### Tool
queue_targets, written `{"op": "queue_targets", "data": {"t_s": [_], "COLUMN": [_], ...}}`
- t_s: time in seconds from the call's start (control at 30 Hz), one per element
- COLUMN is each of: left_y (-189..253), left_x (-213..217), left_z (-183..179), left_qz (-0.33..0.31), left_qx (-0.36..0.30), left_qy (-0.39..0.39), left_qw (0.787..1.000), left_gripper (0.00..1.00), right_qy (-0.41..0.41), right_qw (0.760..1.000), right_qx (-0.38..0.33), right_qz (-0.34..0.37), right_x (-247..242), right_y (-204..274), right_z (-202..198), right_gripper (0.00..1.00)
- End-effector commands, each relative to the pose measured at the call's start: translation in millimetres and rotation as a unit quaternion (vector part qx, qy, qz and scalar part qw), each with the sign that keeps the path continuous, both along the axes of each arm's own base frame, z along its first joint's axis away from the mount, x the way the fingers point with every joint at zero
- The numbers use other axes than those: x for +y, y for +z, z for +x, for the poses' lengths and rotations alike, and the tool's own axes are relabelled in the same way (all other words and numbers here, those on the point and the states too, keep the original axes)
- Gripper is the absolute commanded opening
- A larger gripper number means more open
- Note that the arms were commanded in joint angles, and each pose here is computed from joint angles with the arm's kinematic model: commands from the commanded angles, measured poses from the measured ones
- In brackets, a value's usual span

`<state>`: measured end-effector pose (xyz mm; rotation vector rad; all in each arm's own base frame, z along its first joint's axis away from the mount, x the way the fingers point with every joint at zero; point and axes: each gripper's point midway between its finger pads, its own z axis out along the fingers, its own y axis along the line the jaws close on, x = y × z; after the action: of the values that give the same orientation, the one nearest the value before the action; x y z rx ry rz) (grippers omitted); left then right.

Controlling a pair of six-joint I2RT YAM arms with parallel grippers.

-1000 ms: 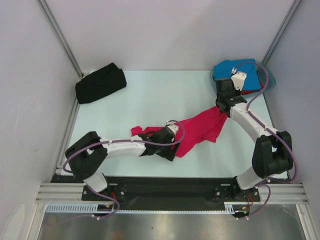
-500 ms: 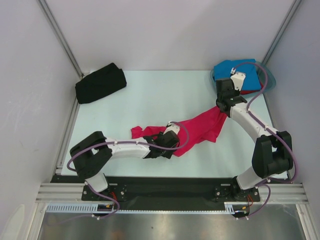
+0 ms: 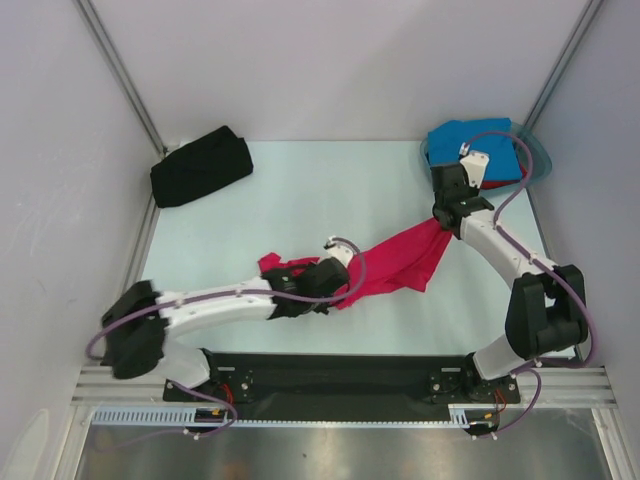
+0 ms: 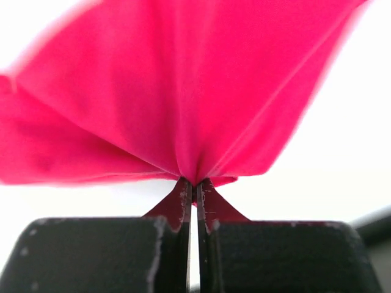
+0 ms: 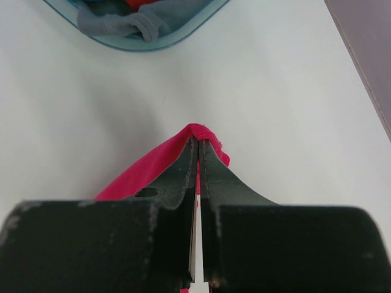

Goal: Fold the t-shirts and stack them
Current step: Flatten the tshirt out

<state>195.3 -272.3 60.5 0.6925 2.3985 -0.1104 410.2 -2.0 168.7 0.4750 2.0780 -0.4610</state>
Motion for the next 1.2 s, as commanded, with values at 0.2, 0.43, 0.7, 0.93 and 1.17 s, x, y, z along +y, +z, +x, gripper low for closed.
{"op": "queue_targets", "data": {"t_s": [0.2, 0.43, 0.7, 0.93, 1.17], "left_y": [190.9, 279.2, 332.3, 373.8, 280.5], "left_x": [39.4, 88.1, 113.7, 124.9, 63.0], "left_z": [-37.3, -62.5, -105.1, -131.4, -98.8], "left_qz": [-0.138, -0.215, -0.267, -0.345, -0.233], "left_qx": [-0.045, -0.069, -0.046, -0.065, -0.032], "left_qy": [-0.047, -0.025, -0.094, -0.15, -0.187], "left_qw": [0.988, 0.974, 0.958, 0.924, 0.954], "left_gripper": [0.0, 0.05, 0.12, 0.09, 0.22], "right_qy": [0.032, 0.069, 0.088, 0.093, 0.121], "right_qw": [0.999, 0.996, 0.989, 0.986, 0.99], "right_qx": [-0.027, -0.049, -0.119, -0.133, -0.07], "right_qz": [0.006, 0.009, 0.023, 0.024, -0.022], "right_x": [16.5, 41.6, 48.9, 41.8, 76.9], "right_y": [41.9, 86.3, 156.4, 173.1, 128.7], "right_z": [-35.6, -88.8, -146.5, -165.2, -116.0], "right_gripper": [0.0, 0.0, 0.0, 0.0, 0.0]}}
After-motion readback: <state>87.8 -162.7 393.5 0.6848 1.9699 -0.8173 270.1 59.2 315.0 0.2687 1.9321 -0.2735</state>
